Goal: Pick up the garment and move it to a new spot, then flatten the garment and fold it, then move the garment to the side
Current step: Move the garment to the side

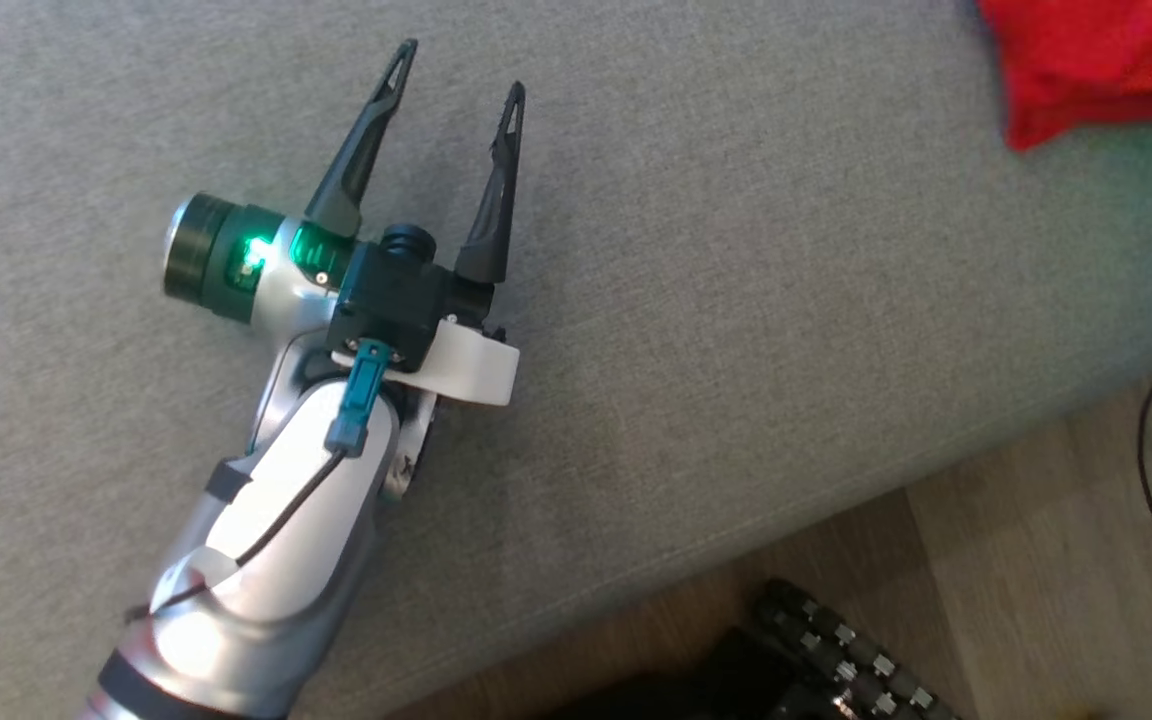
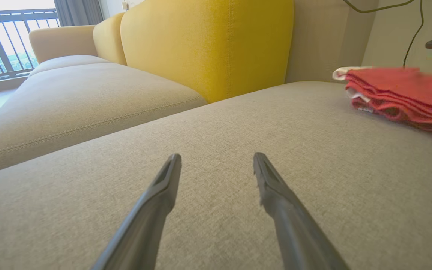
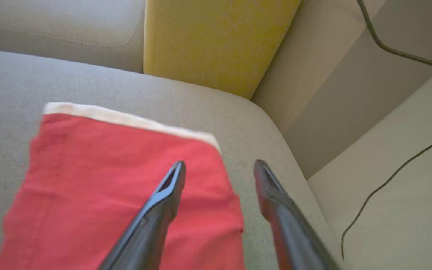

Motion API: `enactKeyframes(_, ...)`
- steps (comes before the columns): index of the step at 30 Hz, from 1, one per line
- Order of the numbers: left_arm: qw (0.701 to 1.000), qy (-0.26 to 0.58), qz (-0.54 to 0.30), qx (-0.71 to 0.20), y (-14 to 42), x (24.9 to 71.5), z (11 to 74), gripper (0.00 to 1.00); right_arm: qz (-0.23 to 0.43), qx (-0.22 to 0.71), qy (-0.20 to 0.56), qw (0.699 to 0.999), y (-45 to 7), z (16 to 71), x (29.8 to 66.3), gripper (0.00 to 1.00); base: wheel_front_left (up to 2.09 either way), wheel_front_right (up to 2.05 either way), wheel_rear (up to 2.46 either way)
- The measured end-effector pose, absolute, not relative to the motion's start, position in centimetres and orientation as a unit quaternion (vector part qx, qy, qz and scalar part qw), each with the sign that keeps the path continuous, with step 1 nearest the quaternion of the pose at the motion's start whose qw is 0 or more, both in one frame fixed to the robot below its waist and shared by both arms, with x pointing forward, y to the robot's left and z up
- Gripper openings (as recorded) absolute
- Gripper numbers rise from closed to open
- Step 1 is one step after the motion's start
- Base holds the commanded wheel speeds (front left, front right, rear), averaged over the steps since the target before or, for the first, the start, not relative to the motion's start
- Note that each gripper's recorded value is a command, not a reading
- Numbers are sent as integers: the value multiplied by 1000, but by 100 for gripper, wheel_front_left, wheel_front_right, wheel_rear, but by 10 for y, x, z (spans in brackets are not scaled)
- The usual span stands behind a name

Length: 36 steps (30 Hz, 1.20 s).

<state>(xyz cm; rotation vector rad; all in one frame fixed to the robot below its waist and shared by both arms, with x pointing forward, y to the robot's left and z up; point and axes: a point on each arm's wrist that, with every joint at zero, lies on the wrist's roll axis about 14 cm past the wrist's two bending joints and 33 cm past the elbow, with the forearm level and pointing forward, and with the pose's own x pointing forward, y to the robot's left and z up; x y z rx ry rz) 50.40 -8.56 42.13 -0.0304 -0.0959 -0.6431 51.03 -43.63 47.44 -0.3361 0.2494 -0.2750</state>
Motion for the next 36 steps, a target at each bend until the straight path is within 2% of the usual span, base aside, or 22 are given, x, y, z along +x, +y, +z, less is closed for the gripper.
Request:
enactKeyframes(8, 959, -48, -278, -15, -65, 497, 444, 100, -109, -146, 64, 981, -407, 505, 521, 100, 0, 0, 0)
enactKeyframes(13, 968, -56, -243, -16, -42, 484, 469, 100, -62, -106, 11, 992, -358, 526, 531, 100, 0, 0, 0)
enactKeyframes(21, 988, -58, -140, -16, 24, 457, 498, 100, 19, -34, -39, 998, -272, 539, 526, 100, 0, 0, 0)
enactKeyframes(29, 996, -66, -58, -15, 78, 424, 518, 100, 68, 11, -54, 996, -209, 538, 503, 100, 0, 0, 0)
enactKeyframes(36, 998, -58, -12, -19, 115, 382, 519, 100, 81, 46, -32, 995, -161, 512, 455, 100, 0, 0, 0)
